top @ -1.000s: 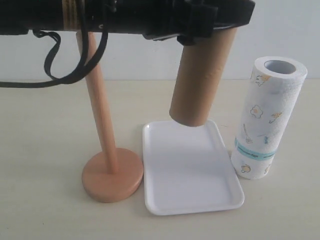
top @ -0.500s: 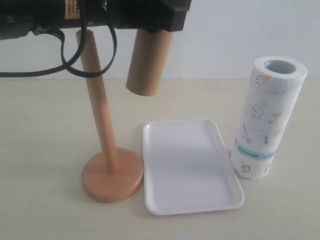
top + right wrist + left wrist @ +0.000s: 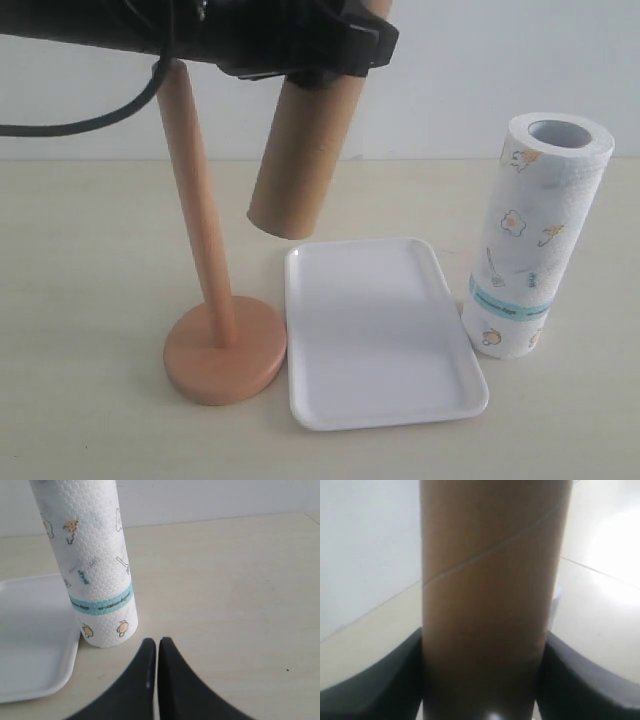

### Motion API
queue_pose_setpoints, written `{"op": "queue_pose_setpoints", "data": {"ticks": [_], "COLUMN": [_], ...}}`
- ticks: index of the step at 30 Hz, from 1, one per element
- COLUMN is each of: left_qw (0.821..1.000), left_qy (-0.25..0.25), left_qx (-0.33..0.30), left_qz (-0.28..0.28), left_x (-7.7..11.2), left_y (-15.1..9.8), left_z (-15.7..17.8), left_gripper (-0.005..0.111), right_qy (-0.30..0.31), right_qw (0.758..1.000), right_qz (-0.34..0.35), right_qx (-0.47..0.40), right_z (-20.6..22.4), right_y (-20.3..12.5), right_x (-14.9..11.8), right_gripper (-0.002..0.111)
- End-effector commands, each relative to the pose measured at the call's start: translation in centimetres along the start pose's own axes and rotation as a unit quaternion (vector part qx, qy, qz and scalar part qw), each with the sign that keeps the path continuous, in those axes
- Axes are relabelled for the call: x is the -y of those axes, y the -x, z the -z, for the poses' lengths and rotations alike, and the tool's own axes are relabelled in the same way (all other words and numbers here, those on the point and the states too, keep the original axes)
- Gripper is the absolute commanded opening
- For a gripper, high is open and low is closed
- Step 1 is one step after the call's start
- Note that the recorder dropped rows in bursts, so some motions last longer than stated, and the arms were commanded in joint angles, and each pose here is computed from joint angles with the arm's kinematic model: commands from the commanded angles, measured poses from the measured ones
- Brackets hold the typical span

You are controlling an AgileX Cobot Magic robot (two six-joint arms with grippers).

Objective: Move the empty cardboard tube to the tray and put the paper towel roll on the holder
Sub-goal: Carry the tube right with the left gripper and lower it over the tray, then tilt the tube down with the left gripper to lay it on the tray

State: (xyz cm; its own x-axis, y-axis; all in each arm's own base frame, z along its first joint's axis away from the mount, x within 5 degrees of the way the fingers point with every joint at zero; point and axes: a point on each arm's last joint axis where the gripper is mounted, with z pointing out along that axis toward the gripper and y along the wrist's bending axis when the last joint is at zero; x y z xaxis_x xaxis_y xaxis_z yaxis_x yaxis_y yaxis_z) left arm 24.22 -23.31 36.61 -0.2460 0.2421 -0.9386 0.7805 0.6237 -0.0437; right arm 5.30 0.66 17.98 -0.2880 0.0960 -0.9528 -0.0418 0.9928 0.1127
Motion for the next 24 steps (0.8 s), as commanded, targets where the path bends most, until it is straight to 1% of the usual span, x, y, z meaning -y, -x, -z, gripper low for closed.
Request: {"op": "queue_pose_setpoints", "data": {"ticks": [1, 5, 8, 11, 17, 21, 24], "left_qw": [0.997, 0.994, 0.988, 0.983, 0.982, 0.983, 0.983], "left_qy": [-0.006, -0.003, -0.002, -0.015, -0.008, -0.007, -0.01], "left_qx": [0.009, 0.0, -0.011, -0.04, -0.072, -0.077, -0.078], "left_qz": [0.081, 0.113, 0.152, 0.176, 0.176, 0.168, 0.165], "left_x": [-0.8, -1.1, -1.3, -1.3, -1.4, -0.8, 0.1], "left_y": [0.2, -0.5, -1.3, -2.5, -4.5, -5.1, -5.4], "left_z": [-0.3, -1.3, -2.5, -3.9, -6.3, -7.4, -8.0], "left_gripper": [0.004, 0.004, 0.004, 0.004, 0.004, 0.004, 0.004], "right_qy": [-0.002, -0.002, -0.002, -0.002, -0.002, -0.002, -0.002], "right_qw": [1.0, 1.0, 1.0, 1.0, 1.0, 1.0, 1.0], "right_qz": [0.001, 0.001, 0.001, 0.001, 0.001, 0.001, 0.001], "right_qx": [0.005, 0.005, 0.005, 0.005, 0.005, 0.005, 0.005], "right_z": [0.0, 0.0, 0.0, 0.0, 0.0, 0.0, 0.0], "right_y": [0.1, 0.1, 0.1, 0.1, 0.1, 0.1, 0.1], "right_x": [0.0, 0.0, 0.0, 0.0, 0.0, 0.0, 0.0], "right_gripper": [0.001, 0.001, 0.001, 0.001, 0.001, 0.001, 0.001]}}
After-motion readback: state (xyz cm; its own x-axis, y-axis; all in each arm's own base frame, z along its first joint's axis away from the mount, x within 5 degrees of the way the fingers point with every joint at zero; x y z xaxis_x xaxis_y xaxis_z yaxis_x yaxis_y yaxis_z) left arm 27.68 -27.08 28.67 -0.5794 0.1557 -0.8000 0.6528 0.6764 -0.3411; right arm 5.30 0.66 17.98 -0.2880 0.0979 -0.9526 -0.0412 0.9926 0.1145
